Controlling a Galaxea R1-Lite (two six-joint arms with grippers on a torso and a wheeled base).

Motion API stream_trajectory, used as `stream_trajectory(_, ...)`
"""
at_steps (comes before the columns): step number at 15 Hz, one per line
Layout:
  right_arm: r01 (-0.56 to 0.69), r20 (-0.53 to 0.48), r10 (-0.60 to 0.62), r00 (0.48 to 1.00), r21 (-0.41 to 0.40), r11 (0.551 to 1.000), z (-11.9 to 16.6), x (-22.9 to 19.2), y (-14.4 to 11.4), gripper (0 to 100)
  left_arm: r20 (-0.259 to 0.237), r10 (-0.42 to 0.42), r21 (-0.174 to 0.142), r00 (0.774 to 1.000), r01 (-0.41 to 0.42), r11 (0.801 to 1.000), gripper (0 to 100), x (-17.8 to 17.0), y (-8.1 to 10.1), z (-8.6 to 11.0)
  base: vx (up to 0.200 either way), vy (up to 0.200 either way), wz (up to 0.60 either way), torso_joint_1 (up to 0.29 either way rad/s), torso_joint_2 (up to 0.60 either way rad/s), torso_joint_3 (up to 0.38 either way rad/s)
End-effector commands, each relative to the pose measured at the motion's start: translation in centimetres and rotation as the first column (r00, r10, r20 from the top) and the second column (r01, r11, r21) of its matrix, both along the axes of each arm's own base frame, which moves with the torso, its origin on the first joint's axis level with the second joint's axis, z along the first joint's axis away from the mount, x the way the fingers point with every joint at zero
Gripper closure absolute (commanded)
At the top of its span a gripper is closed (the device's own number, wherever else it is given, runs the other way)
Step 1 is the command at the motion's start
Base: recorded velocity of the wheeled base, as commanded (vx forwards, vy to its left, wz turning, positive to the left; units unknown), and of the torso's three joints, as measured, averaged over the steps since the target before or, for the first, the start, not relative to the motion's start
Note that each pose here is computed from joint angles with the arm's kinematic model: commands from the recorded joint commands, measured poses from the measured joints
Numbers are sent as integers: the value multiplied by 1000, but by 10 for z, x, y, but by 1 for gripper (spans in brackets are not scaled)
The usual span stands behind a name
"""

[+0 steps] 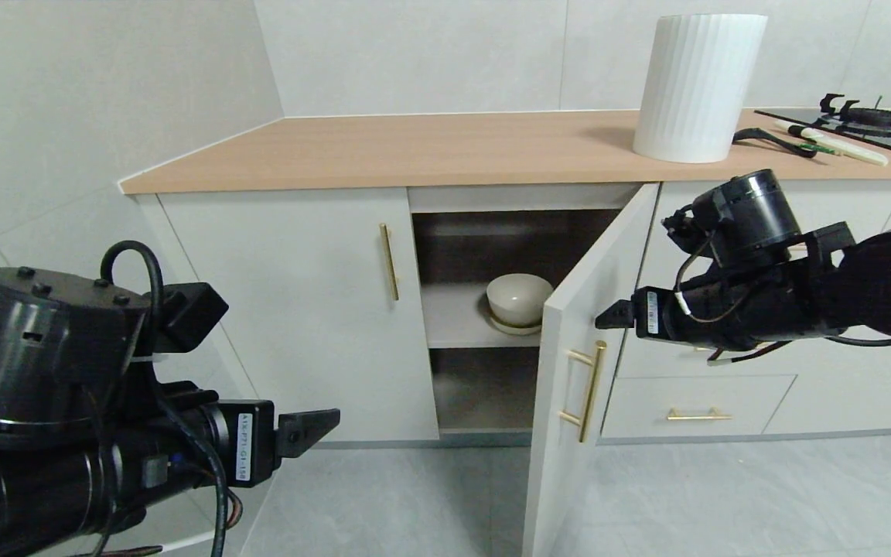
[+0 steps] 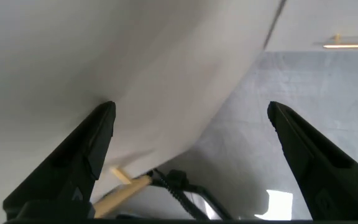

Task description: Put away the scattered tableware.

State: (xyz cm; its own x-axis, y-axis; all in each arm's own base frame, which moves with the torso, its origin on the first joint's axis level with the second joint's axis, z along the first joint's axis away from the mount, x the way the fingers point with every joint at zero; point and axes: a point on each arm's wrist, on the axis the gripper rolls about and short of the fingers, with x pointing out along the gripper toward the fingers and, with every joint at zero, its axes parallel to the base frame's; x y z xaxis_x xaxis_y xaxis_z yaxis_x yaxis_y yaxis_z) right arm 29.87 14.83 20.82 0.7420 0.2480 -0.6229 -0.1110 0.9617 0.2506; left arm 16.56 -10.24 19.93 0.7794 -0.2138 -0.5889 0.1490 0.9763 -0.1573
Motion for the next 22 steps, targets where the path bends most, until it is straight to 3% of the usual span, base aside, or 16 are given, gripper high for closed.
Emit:
stream_trajectory(1, -3, -49, 2, 999, -20, 1000, -28, 18, 9, 0, -5, 0, 3, 1000, 0, 1000, 0, 1, 0, -1, 0, 0, 0, 0, 0, 0)
stream_trajectory(10, 28, -38, -28, 999, 17, 999, -59, 42, 22, 0, -2, -1, 3, 1000, 1, 1000, 0, 0, -1, -1, 0, 0, 0, 0, 0, 0)
stream_trajectory(17, 52, -35, -50, 998, 60, 997, -58, 44, 24, 0, -1, 3, -1, 1000, -3, 1000, 0, 2, -1, 0, 171, 0, 0, 2, 1, 3)
stream_trajectory(22, 72, -9, -72, 997, 139, 988, -55, 45, 33, 0, -3, 3, 1, 1000, -3, 1000, 0, 1, -1, -1, 0, 0, 0, 0, 0, 0)
